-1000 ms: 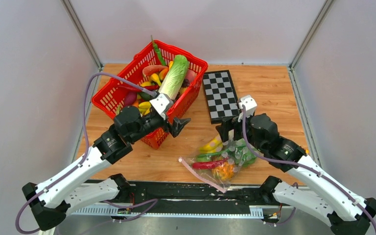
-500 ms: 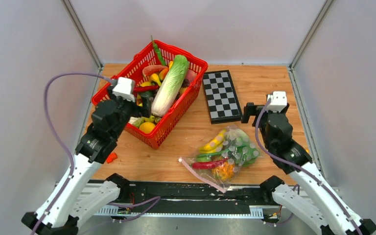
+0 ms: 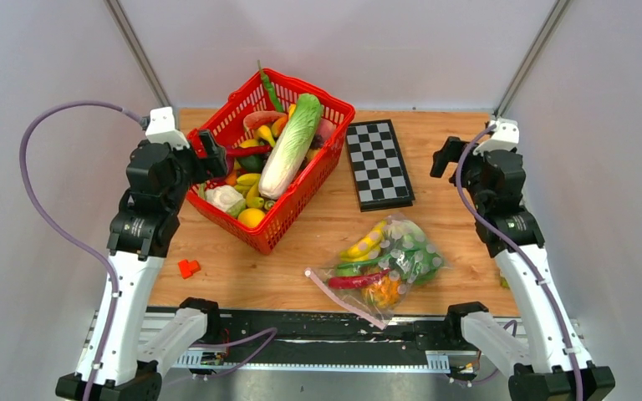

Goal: Place the food in the zip-top bag and seal the zipper
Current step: Reset both arms

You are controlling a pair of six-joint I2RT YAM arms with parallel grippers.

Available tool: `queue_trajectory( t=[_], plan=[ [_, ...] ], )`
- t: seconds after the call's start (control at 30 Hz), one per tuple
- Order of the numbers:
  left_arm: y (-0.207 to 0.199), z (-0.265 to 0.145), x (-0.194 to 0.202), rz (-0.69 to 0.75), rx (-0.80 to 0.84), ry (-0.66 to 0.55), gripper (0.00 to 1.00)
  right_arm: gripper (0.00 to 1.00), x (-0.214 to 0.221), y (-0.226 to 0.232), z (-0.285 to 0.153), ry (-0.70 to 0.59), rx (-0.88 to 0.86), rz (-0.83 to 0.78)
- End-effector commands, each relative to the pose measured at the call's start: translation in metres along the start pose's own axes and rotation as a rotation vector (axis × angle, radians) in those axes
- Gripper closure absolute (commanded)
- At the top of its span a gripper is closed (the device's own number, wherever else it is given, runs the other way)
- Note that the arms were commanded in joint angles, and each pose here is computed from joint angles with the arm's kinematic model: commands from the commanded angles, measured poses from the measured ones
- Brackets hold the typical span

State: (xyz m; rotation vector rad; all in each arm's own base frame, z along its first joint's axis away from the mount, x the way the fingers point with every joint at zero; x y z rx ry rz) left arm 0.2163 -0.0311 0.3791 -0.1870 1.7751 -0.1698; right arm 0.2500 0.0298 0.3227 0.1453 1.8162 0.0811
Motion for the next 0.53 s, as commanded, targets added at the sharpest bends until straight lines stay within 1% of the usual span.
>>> queue_trajectory(
  t=[0.0,0.1,0.2,0.37,0.5],
  plan=[
    [0.007,-0.018,-0.001,-0.081,-0.066,-0.029,0.0,0.0,-0.007,0.008,-0.018,-0.09,-0.1,0.066],
    [0.014,-0.024,0.002,-0.1,-0.114,-0.052,0.0,0.0,-0.005,0.007,-0.023,-0.105,-0.1,0.076],
    [0.014,-0.031,0.001,-0.122,-0.105,-0.086,0.0,0.0,-0.005,0.006,-0.025,-0.088,-0.091,0.076],
    [0.012,-0.038,-0.002,-0.136,-0.079,-0.1,0.0,0.0,-0.006,0.009,-0.026,-0.074,-0.115,0.077],
    [0.015,-0.039,0.0,-0.133,-0.103,-0.092,0.0,0.0,-0.003,0.011,-0.025,-0.058,-0.13,0.087]
  ],
)
Point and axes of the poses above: each gripper's point midway between its finger pads, its own z axis out along the fingers, its own y axis along the line the jaws close on, x = y × z, the point moved 8 cm from there along -z, back along the fingers, and after that the axes turned 2 degrees about -z, right-handed, at the moved point
